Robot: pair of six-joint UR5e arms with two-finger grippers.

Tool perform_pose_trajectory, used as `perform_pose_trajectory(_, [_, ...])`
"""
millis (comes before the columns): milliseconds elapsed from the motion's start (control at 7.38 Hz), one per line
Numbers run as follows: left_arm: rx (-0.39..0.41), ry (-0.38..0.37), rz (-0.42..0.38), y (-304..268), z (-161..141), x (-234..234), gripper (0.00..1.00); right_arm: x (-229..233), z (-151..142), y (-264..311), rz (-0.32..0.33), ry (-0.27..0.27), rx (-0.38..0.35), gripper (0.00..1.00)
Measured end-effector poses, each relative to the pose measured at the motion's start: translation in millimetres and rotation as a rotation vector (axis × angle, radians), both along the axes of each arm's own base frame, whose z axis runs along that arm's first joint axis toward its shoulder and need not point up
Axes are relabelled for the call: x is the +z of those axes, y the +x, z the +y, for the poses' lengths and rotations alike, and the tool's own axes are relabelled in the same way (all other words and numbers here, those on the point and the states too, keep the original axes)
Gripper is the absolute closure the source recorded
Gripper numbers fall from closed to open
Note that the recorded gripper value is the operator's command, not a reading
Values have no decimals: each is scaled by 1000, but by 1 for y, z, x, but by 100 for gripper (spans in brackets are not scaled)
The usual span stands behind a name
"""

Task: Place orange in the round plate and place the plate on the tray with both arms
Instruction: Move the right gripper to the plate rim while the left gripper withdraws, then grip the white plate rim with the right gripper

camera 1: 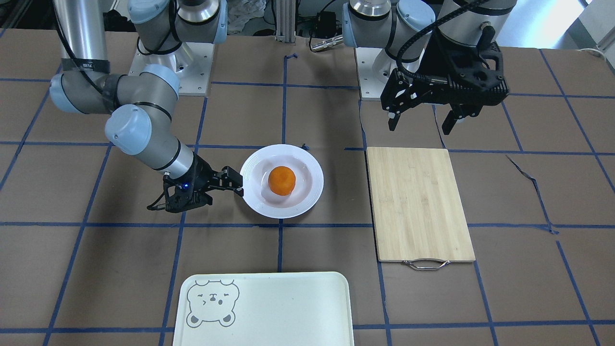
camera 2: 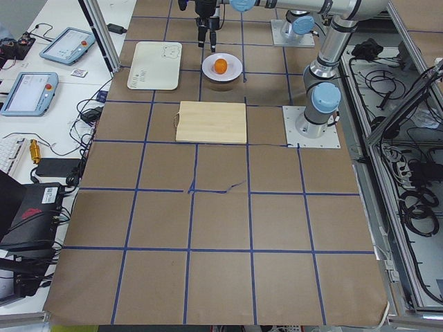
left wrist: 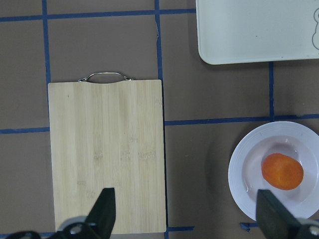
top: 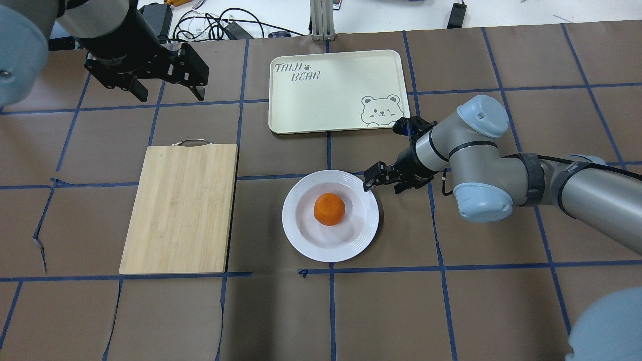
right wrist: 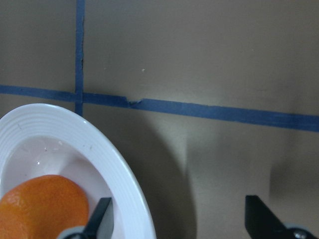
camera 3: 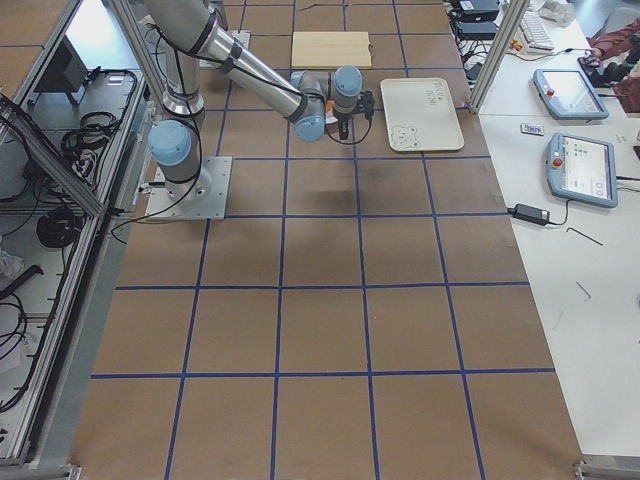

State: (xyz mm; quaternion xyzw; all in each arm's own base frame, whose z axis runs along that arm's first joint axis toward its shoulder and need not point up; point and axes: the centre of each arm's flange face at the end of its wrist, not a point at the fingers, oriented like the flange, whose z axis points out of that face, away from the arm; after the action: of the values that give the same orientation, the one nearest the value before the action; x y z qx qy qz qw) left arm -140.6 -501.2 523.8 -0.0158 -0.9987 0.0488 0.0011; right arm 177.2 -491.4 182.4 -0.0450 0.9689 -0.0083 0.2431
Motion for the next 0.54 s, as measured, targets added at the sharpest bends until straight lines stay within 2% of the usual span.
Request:
perform_pose_trajectory(136, [0,-1,0,0,0,0,0,-3,3,8,-15,5,14,9])
perform_pose_trajectory(407, [-1,-2,-1,0,1,1,0,-8,9,26,-23,4,47,35])
perform_pose_trajectory(542, [-1,-2,-1,0,1,1,0,-11,11,30,-23,3,54,38])
